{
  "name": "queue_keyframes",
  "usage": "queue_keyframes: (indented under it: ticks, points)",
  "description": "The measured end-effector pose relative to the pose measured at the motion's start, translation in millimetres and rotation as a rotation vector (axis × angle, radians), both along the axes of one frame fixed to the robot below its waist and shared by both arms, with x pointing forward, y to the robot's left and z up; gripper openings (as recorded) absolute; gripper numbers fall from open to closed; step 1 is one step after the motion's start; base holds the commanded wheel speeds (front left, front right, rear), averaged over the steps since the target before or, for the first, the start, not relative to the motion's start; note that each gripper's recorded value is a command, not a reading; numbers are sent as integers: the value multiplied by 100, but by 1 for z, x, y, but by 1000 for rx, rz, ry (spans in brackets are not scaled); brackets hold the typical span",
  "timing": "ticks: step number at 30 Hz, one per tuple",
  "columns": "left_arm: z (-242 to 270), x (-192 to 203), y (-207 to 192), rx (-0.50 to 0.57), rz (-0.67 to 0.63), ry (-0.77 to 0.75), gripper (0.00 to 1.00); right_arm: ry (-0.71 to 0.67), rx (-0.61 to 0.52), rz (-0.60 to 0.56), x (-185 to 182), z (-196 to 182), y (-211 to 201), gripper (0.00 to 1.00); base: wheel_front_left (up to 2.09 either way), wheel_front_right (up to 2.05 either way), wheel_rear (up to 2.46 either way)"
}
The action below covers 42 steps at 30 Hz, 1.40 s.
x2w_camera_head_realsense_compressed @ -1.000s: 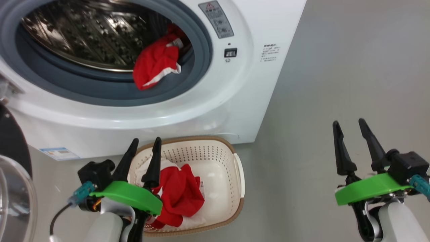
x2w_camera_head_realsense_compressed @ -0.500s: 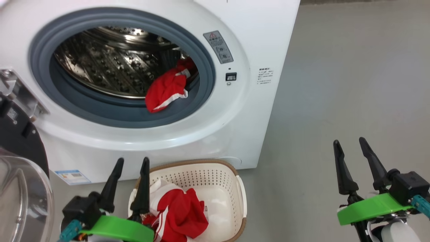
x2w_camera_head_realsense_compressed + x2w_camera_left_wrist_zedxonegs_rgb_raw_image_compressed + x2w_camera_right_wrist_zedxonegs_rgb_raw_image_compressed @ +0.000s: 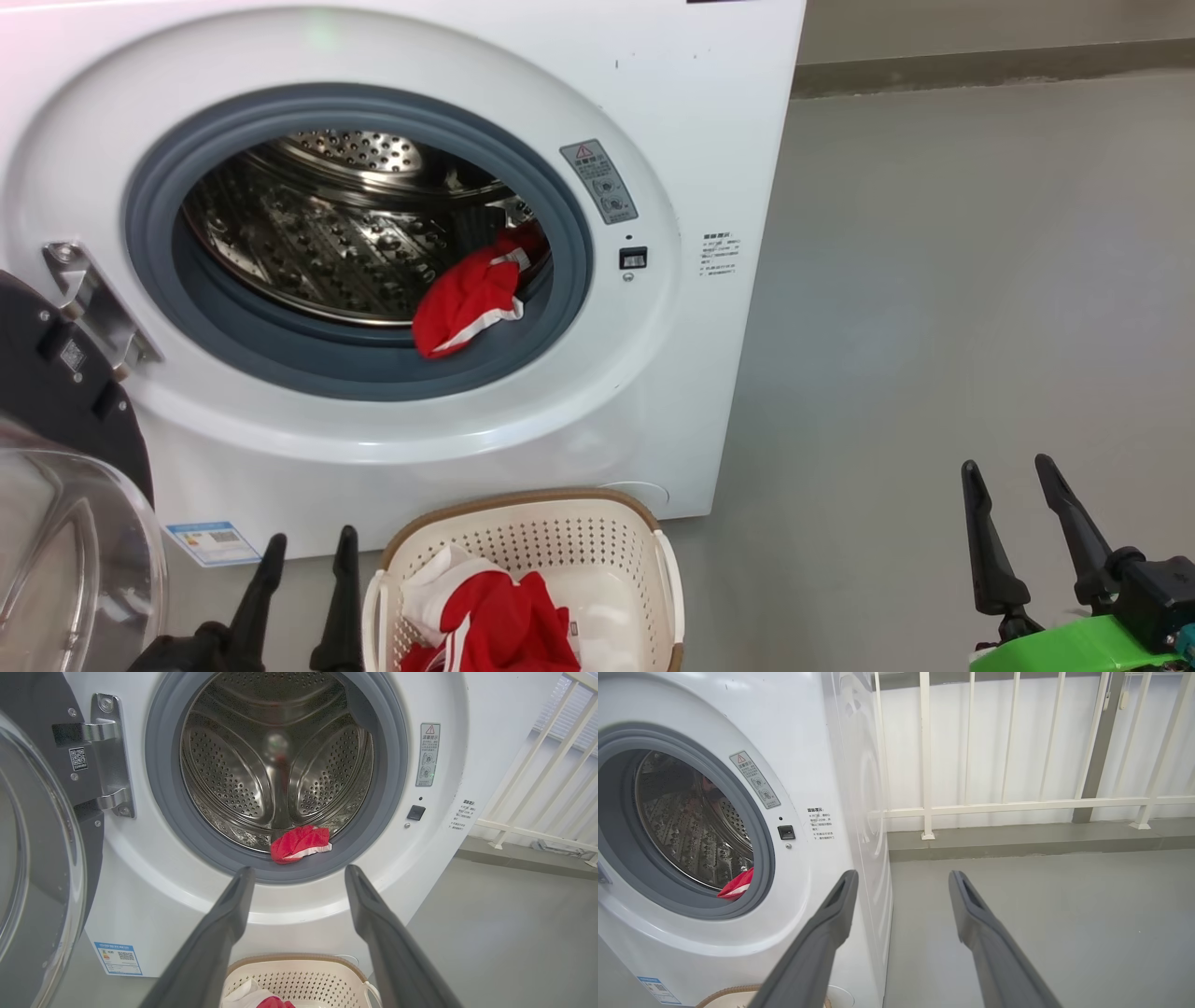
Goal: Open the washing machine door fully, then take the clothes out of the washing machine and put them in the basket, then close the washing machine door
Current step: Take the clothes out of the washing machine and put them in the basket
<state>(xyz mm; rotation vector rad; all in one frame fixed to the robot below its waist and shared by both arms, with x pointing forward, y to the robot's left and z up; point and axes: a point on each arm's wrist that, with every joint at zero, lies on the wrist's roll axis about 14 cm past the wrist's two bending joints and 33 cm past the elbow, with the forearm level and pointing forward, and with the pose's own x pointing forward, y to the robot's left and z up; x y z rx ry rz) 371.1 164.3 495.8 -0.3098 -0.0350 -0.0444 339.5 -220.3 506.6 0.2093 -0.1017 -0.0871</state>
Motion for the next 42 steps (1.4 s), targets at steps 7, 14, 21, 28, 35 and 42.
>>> queue_keyframes:
  ticks: [7, 14, 21, 28, 35, 42]
  points:
    - [0, 0, 6, 21, 9, 1, 100, 1, -5, -13, -7, 0, -4, 100, 0, 0, 0]
    - [-5, -1, 3, 25, -1, 18, 100, -3, -15, -17, -9, 1, -5, 100, 0, 0, 0]
    - [-10, -4, 3, 29, -4, 34, 100, 0, -14, -15, -11, 0, -4, 100, 0, 0, 0]
    - [-12, -4, 6, 38, 1, 44, 100, 3, -20, -1, -9, -1, 0, 100, 0, 0, 0]
    - [-12, 0, 8, 48, 1, 48, 100, 16, -17, 42, -5, -5, 14, 100, 0, 0, 0]
    - [2, 23, 7, 60, -15, 21, 100, 40, -14, 89, 4, -12, 29, 100, 0, 0, 0]
